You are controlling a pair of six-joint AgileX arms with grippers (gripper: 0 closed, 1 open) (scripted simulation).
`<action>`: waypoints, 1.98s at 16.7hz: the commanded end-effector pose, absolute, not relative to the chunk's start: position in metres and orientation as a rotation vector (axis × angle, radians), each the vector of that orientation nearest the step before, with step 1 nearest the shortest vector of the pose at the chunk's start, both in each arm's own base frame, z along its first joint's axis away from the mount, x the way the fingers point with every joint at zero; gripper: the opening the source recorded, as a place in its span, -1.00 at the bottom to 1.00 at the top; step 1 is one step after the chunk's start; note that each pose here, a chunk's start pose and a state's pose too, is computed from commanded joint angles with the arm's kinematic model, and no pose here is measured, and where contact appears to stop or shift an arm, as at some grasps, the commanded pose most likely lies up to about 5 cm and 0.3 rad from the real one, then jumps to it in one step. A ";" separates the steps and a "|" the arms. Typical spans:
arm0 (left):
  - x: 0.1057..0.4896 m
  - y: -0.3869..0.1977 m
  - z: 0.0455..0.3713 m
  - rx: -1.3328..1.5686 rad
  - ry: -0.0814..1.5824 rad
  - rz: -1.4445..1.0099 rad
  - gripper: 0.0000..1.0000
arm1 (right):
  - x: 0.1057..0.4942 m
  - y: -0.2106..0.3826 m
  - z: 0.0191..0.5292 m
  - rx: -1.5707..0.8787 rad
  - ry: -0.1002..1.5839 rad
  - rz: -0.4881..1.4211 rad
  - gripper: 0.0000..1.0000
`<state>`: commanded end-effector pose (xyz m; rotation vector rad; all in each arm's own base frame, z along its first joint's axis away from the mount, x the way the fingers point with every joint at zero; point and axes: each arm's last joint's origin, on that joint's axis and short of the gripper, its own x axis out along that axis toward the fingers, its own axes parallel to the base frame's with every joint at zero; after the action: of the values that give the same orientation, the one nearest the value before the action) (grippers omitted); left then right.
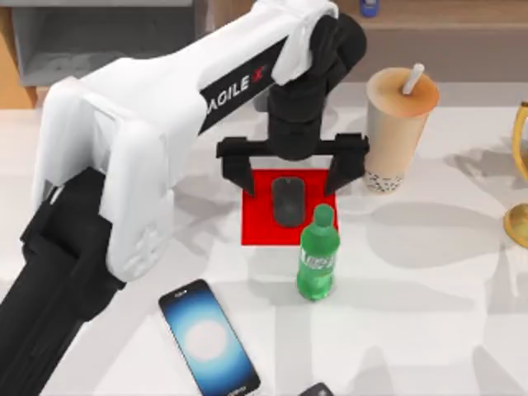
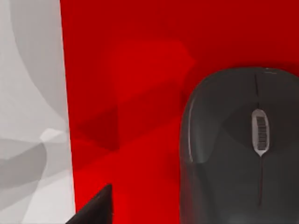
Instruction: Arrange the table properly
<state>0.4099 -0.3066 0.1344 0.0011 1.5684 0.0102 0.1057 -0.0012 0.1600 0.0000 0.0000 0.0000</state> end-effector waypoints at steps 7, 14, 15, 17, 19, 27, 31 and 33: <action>0.407 -0.265 0.161 -0.152 1.504 0.138 1.00 | 0.106 -0.001 0.160 0.000 0.000 0.000 1.00; 0.333 -0.229 0.175 -0.337 1.482 0.289 1.00 | 0.106 -0.001 0.160 0.000 0.000 0.000 1.00; 0.318 -0.224 0.177 -0.357 1.483 0.308 1.00 | 0.106 -0.001 0.160 0.000 0.000 0.000 1.00; 0.290 -0.216 0.179 -0.388 1.489 0.341 1.00 | 0.106 -0.001 0.160 0.000 0.000 0.000 1.00; 0.262 -0.211 0.178 -0.398 1.502 0.363 1.00 | 0.106 -0.001 0.160 0.000 0.000 0.000 1.00; 0.224 -0.209 0.172 -0.374 1.538 0.377 1.00 | 0.106 -0.001 0.160 0.000 0.000 0.000 1.00; 0.226 -0.209 0.162 -0.374 1.538 0.378 1.00 | 0.106 -0.001 0.160 0.000 0.000 0.000 1.00; 0.226 -0.210 0.147 -0.373 1.539 0.377 1.00 | 0.106 -0.001 0.160 0.000 0.000 0.000 1.00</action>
<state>0.2259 -0.2101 0.1473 -0.3733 1.5393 0.3773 0.1057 -0.0012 0.1600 0.0000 0.0000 0.0000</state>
